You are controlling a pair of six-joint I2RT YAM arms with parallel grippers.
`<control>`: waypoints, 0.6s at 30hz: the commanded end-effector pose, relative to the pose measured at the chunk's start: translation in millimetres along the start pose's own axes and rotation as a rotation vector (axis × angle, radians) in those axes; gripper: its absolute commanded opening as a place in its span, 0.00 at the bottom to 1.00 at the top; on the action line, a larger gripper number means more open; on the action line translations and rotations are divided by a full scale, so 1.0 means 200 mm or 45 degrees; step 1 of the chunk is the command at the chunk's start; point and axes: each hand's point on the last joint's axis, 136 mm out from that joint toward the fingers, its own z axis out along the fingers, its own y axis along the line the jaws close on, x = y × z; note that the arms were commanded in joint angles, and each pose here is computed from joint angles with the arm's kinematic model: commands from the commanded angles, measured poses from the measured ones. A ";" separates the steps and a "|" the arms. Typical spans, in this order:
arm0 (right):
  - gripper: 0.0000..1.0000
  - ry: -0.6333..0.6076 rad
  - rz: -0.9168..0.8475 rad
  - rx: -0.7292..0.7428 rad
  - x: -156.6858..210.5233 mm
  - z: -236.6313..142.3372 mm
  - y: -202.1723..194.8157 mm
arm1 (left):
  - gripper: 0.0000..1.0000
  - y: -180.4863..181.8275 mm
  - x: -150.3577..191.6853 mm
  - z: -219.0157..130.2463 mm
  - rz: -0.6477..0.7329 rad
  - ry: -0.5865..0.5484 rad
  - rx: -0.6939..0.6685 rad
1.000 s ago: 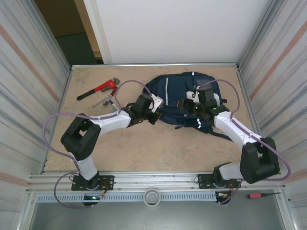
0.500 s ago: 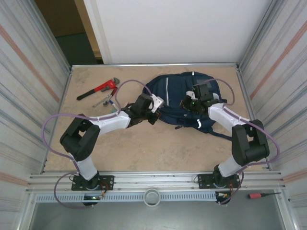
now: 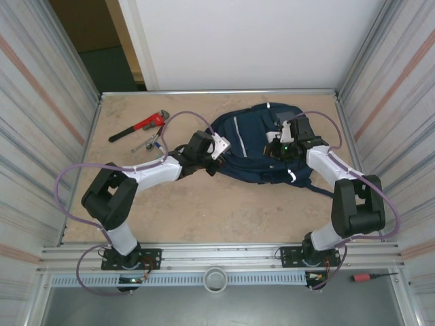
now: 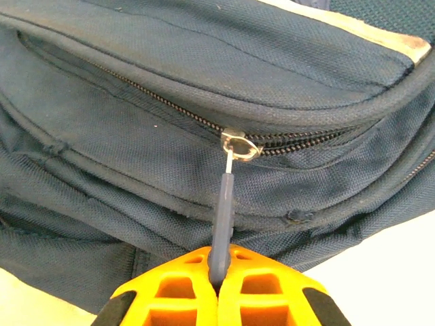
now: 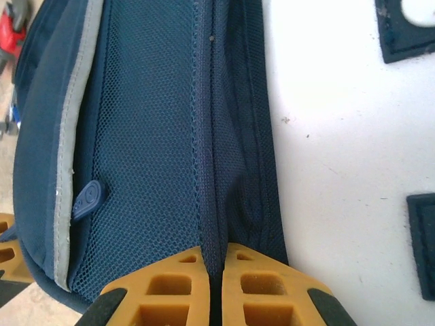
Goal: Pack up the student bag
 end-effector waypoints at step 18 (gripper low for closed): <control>0.65 -0.183 0.172 0.026 0.12 -0.07 0.05 | 0.00 -0.36 -0.05 -0.07 0.148 -0.038 0.252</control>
